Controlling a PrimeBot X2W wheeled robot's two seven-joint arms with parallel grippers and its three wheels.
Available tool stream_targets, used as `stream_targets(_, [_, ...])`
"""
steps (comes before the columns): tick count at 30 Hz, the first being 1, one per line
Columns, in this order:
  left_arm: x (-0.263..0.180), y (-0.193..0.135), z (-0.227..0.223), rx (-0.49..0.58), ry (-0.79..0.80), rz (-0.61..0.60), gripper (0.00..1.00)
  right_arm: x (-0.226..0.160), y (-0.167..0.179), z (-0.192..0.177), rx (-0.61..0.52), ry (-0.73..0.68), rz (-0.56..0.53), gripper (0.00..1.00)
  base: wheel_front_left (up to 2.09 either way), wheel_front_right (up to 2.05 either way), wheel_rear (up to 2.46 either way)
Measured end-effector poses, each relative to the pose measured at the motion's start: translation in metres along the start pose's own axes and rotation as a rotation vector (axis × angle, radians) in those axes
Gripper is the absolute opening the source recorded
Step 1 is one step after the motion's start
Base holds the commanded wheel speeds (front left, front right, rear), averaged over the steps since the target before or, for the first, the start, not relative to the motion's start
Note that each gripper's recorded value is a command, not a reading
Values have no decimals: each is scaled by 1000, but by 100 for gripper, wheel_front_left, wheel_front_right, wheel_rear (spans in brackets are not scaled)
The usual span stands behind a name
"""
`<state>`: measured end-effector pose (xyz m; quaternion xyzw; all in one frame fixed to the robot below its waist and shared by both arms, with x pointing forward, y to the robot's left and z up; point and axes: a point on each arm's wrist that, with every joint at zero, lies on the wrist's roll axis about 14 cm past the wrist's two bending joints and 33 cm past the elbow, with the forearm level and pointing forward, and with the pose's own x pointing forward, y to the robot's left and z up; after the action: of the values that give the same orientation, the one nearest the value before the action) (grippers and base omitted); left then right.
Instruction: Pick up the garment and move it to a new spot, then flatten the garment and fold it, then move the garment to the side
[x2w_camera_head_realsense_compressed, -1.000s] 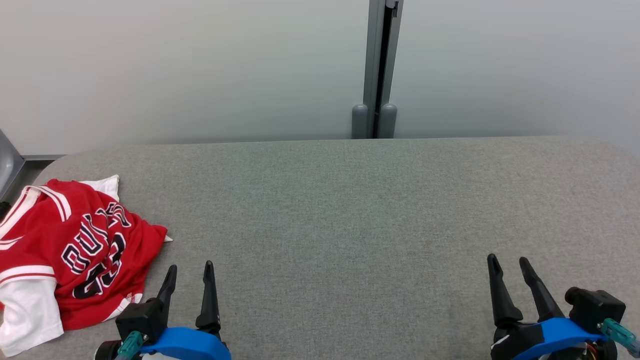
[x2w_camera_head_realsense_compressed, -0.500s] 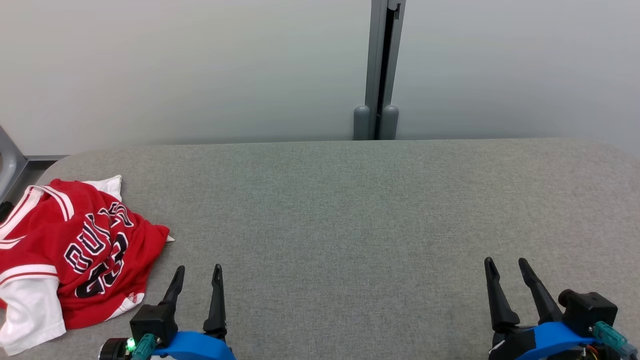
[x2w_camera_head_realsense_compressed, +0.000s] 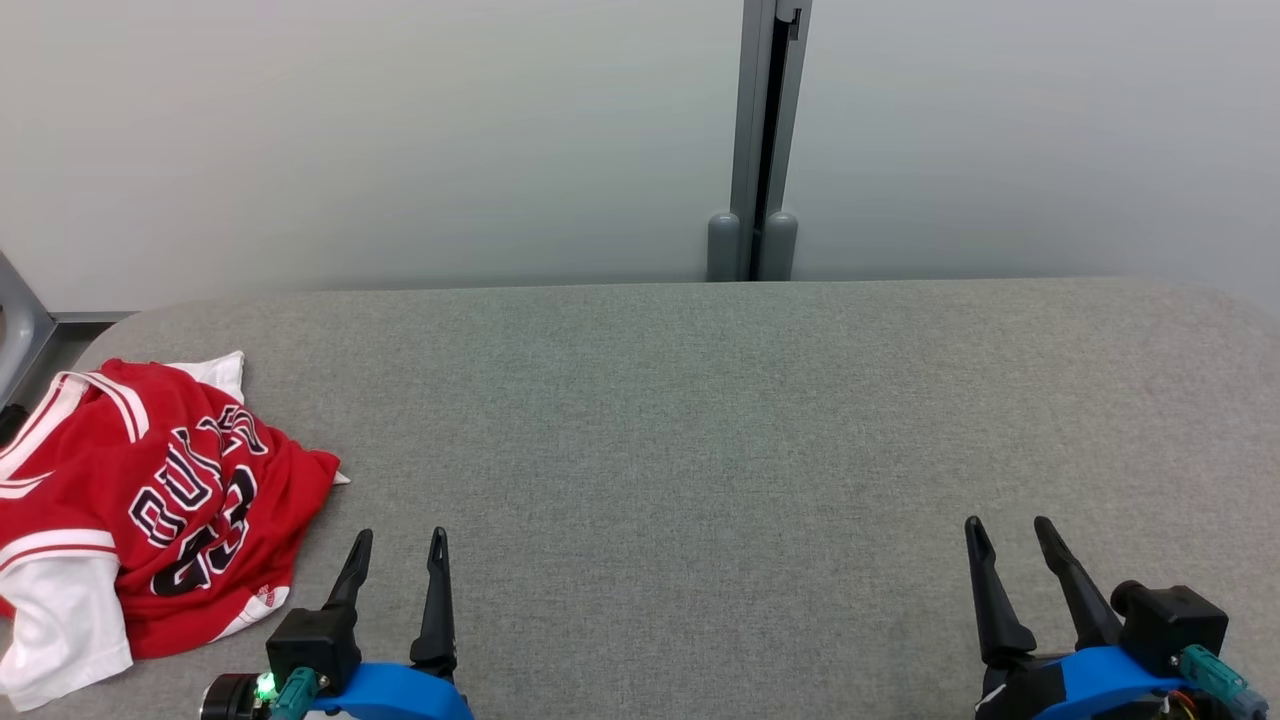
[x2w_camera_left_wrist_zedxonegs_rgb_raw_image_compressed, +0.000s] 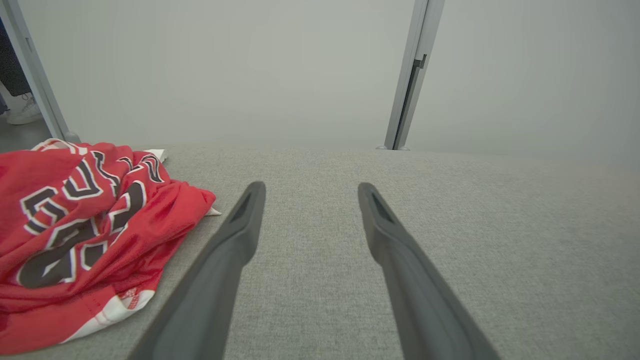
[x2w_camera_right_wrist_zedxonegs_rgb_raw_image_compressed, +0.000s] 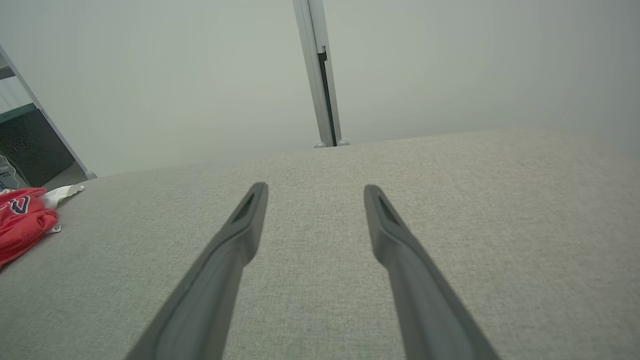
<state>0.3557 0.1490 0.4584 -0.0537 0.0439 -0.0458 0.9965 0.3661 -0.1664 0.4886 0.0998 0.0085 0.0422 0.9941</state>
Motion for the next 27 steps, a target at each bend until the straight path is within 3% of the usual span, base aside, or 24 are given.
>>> stream_targets(12, [-18,24,10,-8,-38,85,100,7,22,-5,-7,16,68,100,0,0,0])
stream_targets(27, [-98,114,17,-32,-98,424,100,43,129,-20,-24,61,377,100,0,0,0])
